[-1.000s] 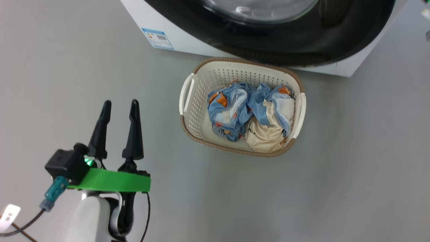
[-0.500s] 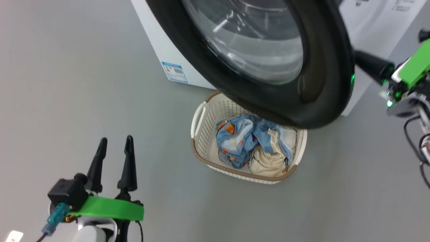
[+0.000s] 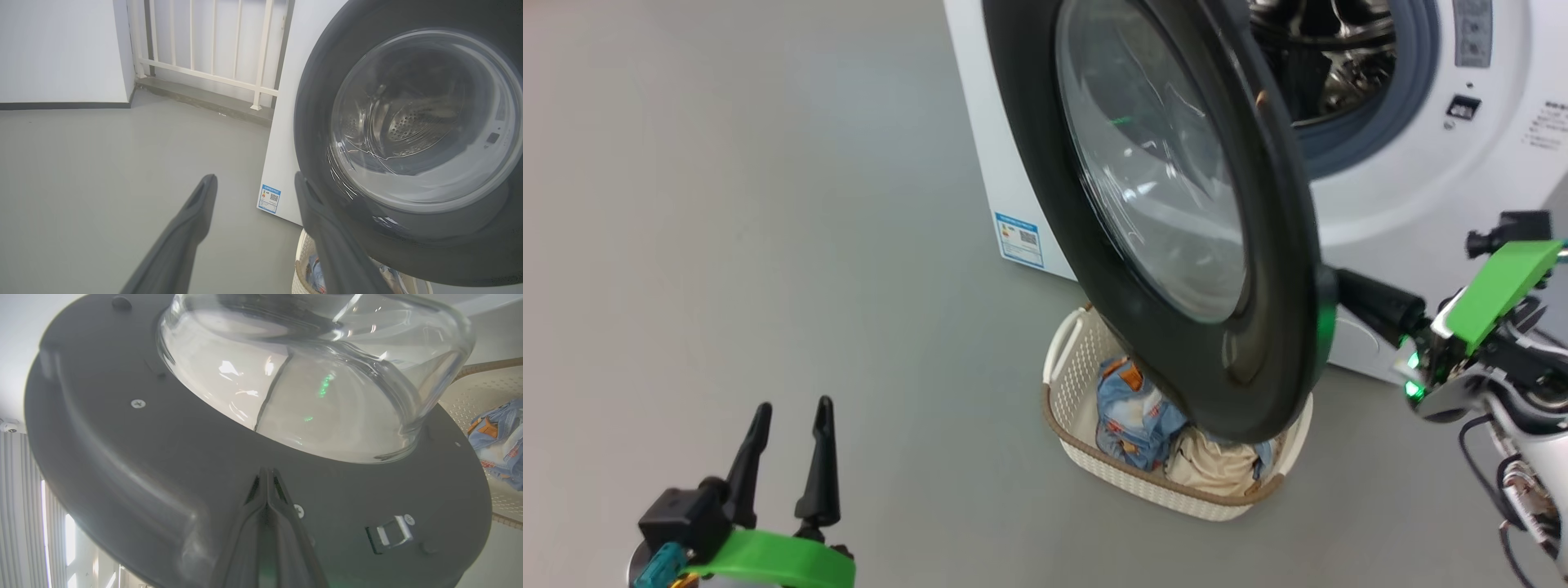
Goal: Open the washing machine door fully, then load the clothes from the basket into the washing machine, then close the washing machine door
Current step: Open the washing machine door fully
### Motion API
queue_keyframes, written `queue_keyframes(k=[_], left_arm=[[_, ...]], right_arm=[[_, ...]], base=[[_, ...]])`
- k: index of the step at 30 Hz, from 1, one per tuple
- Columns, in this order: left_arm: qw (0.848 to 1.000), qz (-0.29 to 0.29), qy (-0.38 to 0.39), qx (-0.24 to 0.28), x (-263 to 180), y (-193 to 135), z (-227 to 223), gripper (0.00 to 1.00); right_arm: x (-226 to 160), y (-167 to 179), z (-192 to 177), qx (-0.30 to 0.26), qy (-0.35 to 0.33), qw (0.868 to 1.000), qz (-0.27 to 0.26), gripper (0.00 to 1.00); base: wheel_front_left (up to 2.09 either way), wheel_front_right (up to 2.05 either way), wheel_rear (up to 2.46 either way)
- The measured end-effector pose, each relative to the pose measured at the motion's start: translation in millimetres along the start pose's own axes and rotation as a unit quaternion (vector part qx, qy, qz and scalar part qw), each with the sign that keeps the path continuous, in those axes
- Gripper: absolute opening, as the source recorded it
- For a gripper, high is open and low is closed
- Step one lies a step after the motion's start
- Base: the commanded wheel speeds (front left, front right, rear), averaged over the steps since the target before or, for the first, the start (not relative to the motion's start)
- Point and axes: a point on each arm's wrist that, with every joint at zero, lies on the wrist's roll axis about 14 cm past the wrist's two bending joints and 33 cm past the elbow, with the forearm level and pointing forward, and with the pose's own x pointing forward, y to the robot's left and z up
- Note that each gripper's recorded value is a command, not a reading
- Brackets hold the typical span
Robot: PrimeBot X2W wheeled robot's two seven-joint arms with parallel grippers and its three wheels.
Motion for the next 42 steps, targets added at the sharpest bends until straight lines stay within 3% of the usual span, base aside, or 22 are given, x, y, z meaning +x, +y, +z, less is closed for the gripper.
queue_keyframes(k=[9,18,28,40,41,42], left_arm=[[0.999,0.051,-0.017,-0.001,-29,37,10,1.0],[0.997,0.075,-0.013,0.0,-36,50,7,1.0],[0.997,0.079,-0.01,-0.003,-39,51,4,1.0],[0.998,0.061,-0.001,-0.004,-40,42,-3,1.0],[0.998,0.059,0.0,-0.004,-40,42,-3,1.0],[0.998,0.057,0.001,-0.004,-40,41,-4,1.0]], right_arm=[[24,34,-48,-0.002,0.068,0.997,0.043,0.0],[39,42,-81,0.012,0.12,0.991,0.062,0.0],[40,42,-87,0.014,0.13,0.989,0.062,0.0],[29,57,-77,-0.018,0.095,0.993,0.07,0.0],[27,58,-77,-0.02,0.09,0.993,0.07,0.02],[24,58,-78,-0.023,0.085,0.994,0.07,0.17]], base=[[0.0,0.0,0.0],[0.0,0.0,0.0],[0.0,0.0,0.0],[0.0,0.0,0.0],[0.0,0.0,0.0],[0.0,0.0,0.0]])
